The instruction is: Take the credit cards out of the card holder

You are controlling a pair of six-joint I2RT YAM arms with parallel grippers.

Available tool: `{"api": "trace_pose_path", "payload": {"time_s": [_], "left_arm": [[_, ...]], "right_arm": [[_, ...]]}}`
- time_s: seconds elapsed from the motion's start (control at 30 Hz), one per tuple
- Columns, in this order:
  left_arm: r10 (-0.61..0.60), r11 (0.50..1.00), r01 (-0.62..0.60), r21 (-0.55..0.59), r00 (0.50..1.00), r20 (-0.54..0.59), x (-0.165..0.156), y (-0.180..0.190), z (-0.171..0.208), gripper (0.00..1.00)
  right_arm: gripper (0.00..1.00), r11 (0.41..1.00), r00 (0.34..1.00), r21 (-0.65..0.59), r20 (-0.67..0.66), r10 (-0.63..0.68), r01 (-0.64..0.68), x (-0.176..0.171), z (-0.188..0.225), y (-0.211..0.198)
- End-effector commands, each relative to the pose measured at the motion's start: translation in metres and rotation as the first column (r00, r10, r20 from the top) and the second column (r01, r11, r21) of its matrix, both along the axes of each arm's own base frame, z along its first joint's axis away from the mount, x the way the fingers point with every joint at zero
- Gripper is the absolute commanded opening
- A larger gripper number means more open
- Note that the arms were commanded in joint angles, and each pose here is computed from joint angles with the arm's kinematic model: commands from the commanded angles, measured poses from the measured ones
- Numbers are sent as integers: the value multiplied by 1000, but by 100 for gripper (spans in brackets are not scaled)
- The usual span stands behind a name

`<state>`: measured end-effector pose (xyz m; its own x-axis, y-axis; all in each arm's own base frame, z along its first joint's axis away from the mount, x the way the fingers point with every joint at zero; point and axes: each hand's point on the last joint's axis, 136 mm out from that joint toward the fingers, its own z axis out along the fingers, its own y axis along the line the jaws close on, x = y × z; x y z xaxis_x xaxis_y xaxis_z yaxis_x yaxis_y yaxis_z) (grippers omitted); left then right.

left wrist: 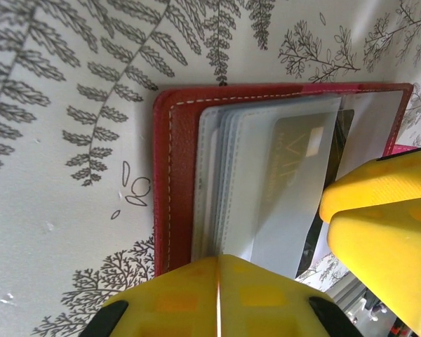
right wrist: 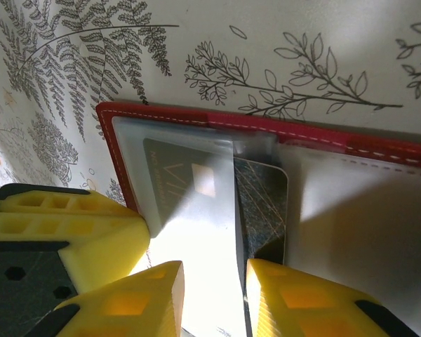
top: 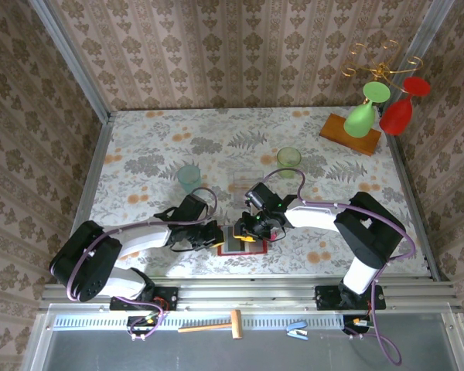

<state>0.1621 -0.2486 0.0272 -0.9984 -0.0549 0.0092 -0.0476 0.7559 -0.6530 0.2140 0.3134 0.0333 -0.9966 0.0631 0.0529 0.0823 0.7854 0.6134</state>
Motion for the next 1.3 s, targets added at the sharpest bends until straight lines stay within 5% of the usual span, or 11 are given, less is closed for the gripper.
{"api": "trace_pose_path", "payload": {"time_s": [0.0, 0.5, 1.27], "left_arm": [[15, 1000, -14, 22, 1000, -19, -6, 5, -6, 10], [16, 999, -15, 32, 1000, -21, -8, 7, -9, 10], [-11, 999, 13, -40, 999, 43, 9, -15, 30, 10]], "right_arm": [[31, 999, 1000, 32, -6, 23, -22, -6, 3, 5], [31, 993, 999, -108, 17, 44, -42, -5, -7, -17], [31, 1000, 997, -23, 74, 11, -9, 3, 18, -16]]}}
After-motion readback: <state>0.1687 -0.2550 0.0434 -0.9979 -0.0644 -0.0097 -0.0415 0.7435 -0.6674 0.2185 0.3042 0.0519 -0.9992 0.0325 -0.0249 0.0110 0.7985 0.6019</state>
